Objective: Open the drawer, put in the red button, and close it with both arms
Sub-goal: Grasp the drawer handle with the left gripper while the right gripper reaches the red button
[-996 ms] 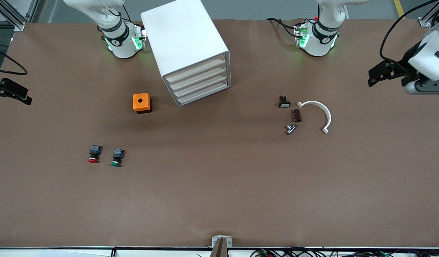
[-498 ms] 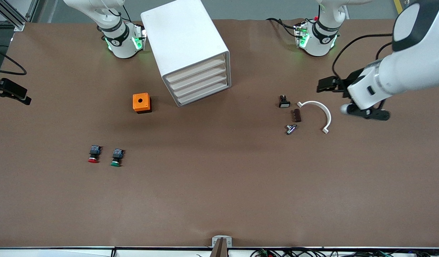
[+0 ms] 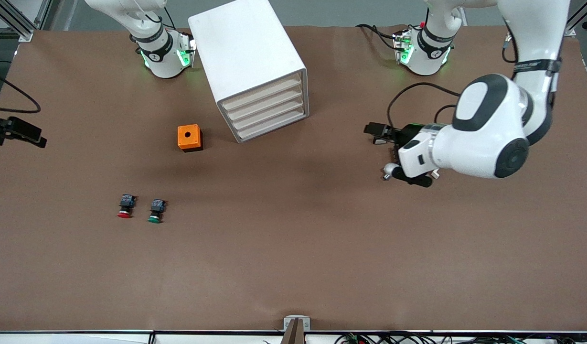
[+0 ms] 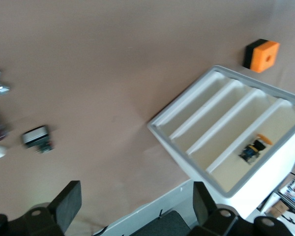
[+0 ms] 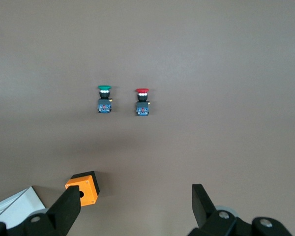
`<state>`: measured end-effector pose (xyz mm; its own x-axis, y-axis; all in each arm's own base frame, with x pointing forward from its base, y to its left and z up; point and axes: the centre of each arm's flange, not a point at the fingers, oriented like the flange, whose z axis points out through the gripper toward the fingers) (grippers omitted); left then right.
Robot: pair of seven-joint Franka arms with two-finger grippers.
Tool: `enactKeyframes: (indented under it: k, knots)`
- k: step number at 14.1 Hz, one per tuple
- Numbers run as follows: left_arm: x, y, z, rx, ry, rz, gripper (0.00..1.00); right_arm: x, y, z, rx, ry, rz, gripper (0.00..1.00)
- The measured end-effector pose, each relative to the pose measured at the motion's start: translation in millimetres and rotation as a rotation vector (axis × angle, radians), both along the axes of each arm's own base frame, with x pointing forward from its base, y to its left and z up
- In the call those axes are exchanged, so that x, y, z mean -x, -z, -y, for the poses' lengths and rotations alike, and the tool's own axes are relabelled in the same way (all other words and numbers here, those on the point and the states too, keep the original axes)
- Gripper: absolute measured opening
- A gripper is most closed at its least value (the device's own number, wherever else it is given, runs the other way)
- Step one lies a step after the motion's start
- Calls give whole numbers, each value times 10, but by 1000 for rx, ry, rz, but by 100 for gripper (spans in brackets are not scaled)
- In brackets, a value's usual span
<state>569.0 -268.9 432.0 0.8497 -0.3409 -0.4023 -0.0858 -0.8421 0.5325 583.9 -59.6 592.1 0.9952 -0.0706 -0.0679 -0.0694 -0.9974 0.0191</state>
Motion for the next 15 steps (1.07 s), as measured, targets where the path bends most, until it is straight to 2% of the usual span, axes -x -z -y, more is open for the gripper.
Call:
enactKeyframes:
  k: [2, 4, 7, 11, 13, 15]
  knots:
    - [53, 115, 322, 50, 0, -8, 100, -135, 302, -8, 1, -2, -45, 100]
    - [136, 263, 619, 105, -20, -24, 100, -269, 561, -11, 4, -3, -64, 100]
    - [300, 575, 921, 227, -38, -14, 100, -413, 830, -6, 8, -5, -69, 100]
    - [595, 1007, 1150, 429, -47, 7, 100, -513, 1329, 11, 9, -3, -129, 100]
    - [736, 1200, 1204, 524, -53, 0, 100, -545, 1667, 50, 12, 0, -118, 100]
    - [858, 1407, 1277, 581, -60, 2, 100, -523, 2014, 119, 15, 8, -97, 100]
